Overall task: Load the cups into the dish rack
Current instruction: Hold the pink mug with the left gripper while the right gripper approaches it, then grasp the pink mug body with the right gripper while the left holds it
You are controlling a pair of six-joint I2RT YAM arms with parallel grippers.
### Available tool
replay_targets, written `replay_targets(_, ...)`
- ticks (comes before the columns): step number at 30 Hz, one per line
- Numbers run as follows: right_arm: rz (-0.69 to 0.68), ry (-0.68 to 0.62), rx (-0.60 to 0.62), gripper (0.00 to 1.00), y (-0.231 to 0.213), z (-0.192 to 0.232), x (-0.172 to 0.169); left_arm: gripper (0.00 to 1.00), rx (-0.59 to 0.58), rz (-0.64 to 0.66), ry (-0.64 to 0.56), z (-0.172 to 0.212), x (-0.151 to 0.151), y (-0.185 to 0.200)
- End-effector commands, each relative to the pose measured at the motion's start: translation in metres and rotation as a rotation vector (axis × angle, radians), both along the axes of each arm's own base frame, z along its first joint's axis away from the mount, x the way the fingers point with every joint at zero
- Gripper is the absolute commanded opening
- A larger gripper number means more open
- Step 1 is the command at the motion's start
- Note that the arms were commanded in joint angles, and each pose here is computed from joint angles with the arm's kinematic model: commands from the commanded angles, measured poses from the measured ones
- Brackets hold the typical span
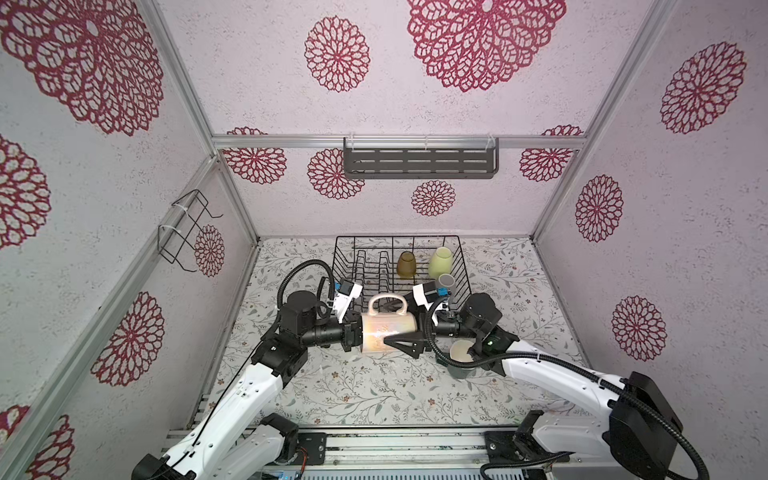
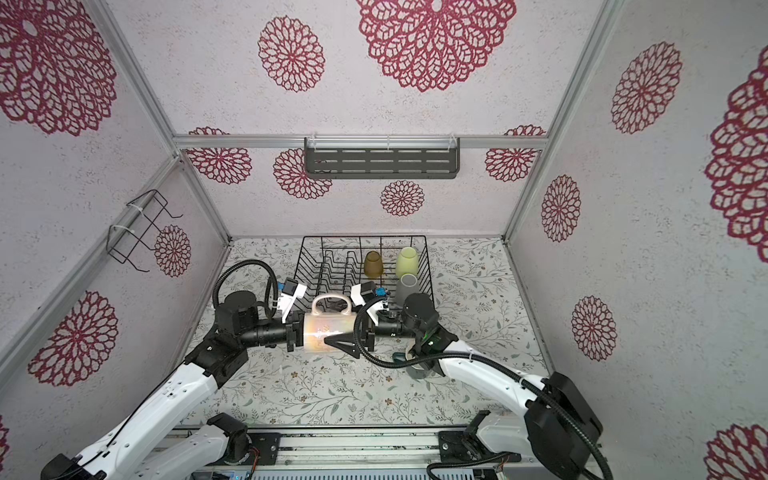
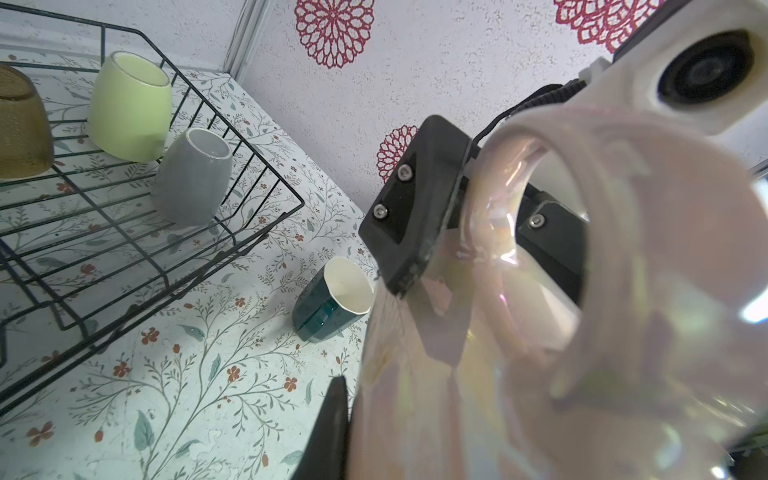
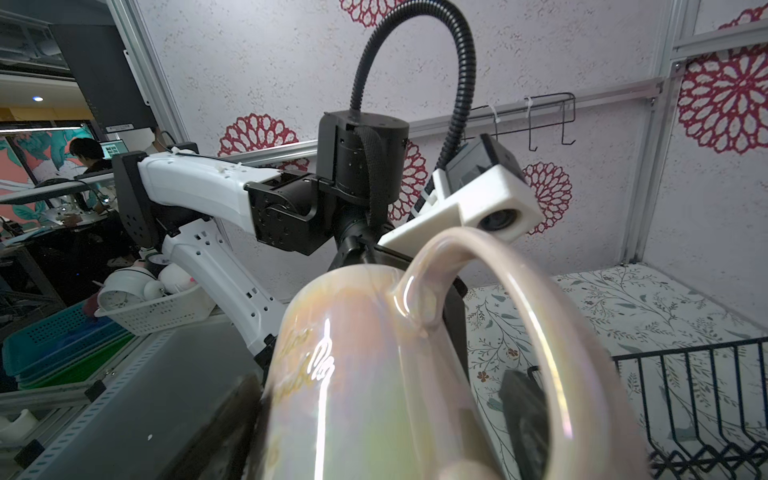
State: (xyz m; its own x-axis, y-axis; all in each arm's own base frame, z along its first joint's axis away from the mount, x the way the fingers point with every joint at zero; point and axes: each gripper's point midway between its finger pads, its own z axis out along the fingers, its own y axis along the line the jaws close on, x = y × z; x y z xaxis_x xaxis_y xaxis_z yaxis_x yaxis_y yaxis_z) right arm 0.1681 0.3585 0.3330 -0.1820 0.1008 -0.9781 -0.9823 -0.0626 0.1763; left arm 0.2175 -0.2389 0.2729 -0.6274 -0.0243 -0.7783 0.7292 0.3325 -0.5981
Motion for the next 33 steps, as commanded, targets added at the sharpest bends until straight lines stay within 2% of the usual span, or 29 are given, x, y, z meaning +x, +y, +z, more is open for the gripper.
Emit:
replay_targets(1,0.045,0.012,0.056,0.93,0.002,0.024,-0.01,0.0,-0.079,0.024,-0.19,0.051,0.0,0.003)
replay_targets(5,0.008,0.004,0.056,0.99,-0.003,0.024,-0.008,0.0,-0.097,0.033,-0.231,0.056,-0.005,0.007)
replay_targets(10,-0.031,0.022,0.062,0.99,-0.009,0.021,-0.007,0.0,-0.119,0.047,-0.279,0.061,-0.01,0.011)
replay_targets(20,0.078,0.099,0.092,0.94,-0.004,0.032,-0.018,0.0,-0.117,0.034,-0.271,0.057,-0.004,0.006)
replay_targets(26,0.09,0.196,0.051,0.97,0.004,0.027,-0.011,0.0,-0.12,0.054,-0.282,0.059,-0.004,0.009)
replay_targets(33,0.205,0.294,-0.01,0.95,0.011,0.024,-0.021,0.0,-0.114,0.094,-0.277,0.054,0.002,0.012)
